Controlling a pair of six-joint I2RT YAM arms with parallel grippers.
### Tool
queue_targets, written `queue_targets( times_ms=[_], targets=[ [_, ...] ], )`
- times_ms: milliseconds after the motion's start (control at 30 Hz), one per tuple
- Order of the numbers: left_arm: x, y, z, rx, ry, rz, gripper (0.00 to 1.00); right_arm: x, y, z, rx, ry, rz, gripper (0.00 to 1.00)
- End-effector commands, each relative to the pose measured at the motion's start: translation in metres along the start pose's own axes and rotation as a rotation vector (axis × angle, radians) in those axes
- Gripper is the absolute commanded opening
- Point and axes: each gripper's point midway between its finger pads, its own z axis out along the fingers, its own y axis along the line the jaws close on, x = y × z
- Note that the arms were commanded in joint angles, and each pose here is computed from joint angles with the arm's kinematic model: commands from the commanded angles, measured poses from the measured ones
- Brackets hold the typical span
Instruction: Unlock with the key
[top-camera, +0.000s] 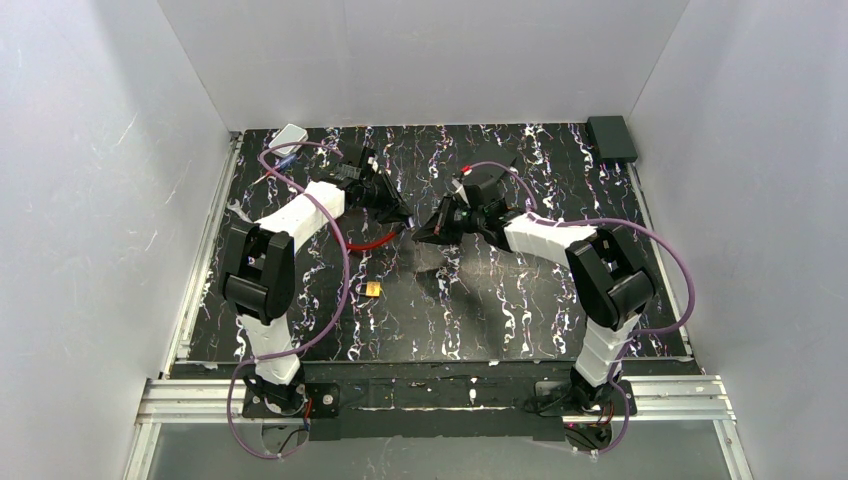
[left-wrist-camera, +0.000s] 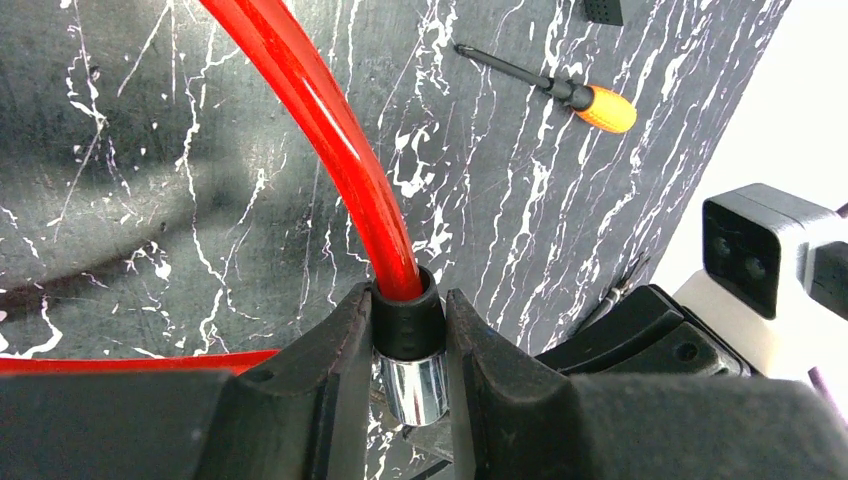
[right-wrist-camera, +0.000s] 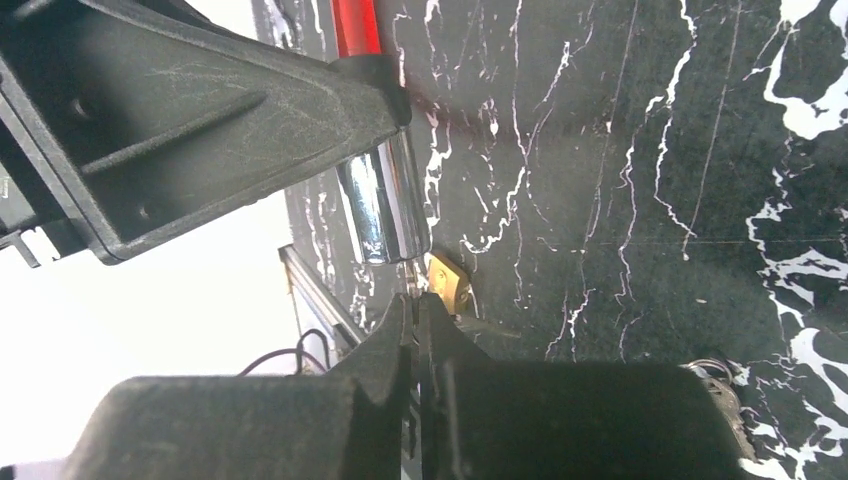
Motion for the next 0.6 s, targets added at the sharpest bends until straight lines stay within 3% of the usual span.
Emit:
queue_targets(
  times_ms=[0, 100, 300, 567],
  targets=[
    [0.051, -0.014, -0.026, 0.033, 0.164, 0.037, 0.0, -0.074, 0.037, -0.018, -0.202, -0.233, 0.014, 0.01],
    [0.052, -0.015, -0.027, 0.035, 0.163, 0.04, 0.0, -0.079, 0.039, -0.022, -0.214, -0.229, -0.013, 0.01],
    [0.054, -0.019, -0.029, 0.045, 0.161, 0.053, 0.0, -0.091, 0.03, -0.038, 0.086, -0.299, -0.299, 0.01],
    [0.06, -0.019, -0.027, 0.042, 0.175, 0.054, 0.0, -0.09, 0.024, -0.036, 0.009, -0.274, -0.199, 0.01]
  ],
)
